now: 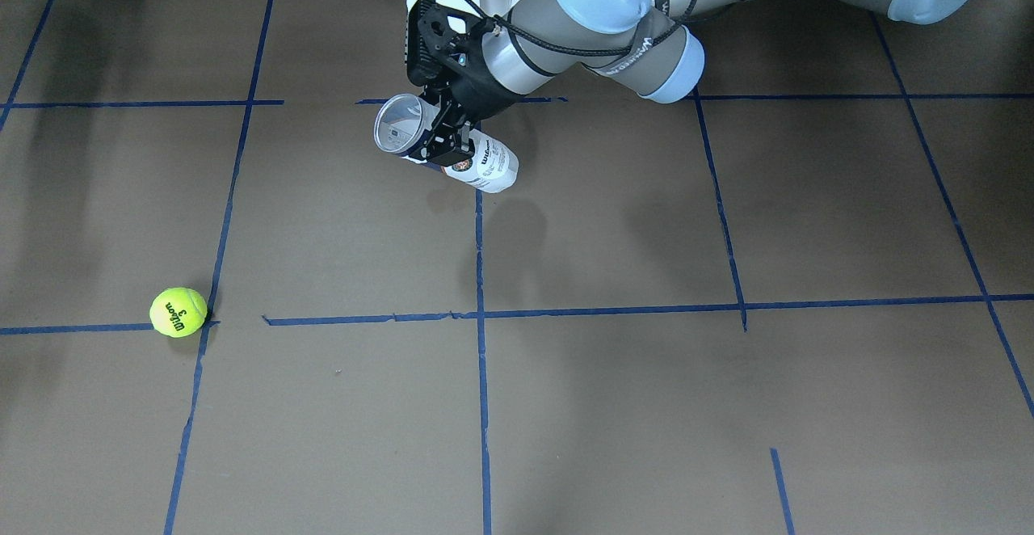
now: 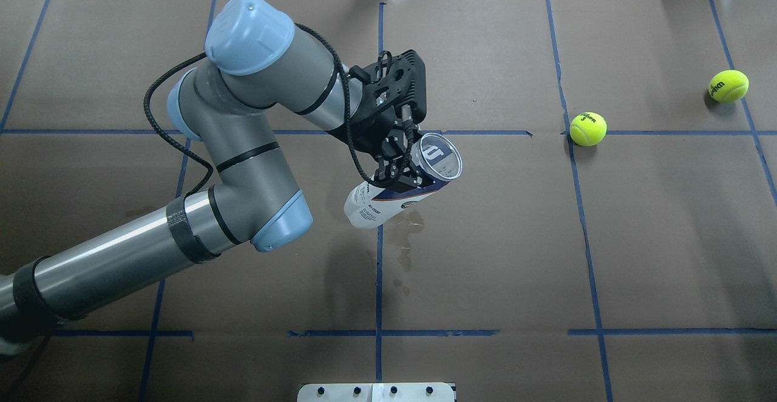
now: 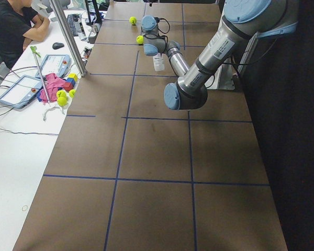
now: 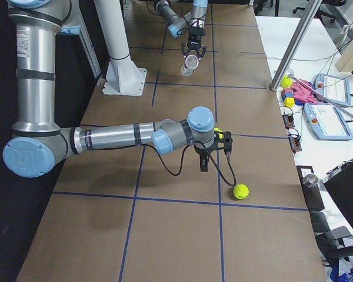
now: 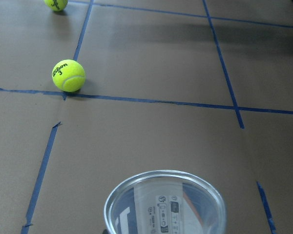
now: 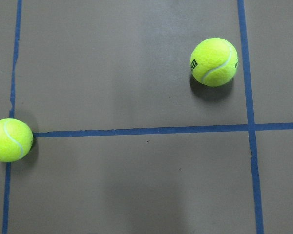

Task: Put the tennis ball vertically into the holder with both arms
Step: 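Stand the can upright with the left gripper, open end up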

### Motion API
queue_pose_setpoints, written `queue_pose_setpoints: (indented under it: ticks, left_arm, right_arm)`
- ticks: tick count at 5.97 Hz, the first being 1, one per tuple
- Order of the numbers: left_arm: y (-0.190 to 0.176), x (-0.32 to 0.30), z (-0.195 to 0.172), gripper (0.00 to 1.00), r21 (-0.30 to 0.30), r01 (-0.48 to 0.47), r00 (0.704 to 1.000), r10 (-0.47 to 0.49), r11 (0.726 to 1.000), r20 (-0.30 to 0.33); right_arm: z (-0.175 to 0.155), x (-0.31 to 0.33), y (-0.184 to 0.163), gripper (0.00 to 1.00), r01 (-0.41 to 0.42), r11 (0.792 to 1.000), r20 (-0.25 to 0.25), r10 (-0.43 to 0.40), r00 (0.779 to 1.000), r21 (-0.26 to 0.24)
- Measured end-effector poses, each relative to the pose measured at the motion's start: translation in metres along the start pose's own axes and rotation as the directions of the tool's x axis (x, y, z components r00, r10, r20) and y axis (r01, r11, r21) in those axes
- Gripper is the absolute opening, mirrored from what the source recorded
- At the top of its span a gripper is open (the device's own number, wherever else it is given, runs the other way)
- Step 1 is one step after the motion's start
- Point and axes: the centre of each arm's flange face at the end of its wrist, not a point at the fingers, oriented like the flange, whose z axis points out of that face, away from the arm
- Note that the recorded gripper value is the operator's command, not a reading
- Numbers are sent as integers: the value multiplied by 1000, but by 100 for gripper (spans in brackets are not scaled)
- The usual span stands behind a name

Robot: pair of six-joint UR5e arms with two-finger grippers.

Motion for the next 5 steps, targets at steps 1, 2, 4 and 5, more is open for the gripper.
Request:
queue_pose_setpoints:
  ticks: [1,2,4,5]
  left_arm:
    - [13,3,-4,58,47,-31,1000,31,998,-2]
    - [21,6,-7,58,89,-56,998,56,994,0]
    - [39,4,-7,58,187,-78,997,76,979,19]
    - [50,1,-4,58,235,-74,997,69,969,30]
  right_arm:
    - [-7,-8,-1,100,14,1000,6,-15,1000,13]
    - [-12,-14,0,100,25,999,11,-26,1000,22]
    - [-20,-25,1,100,44,999,31,-45,999,30]
    - [-23,-30,3,100,51,998,50,-53,997,29]
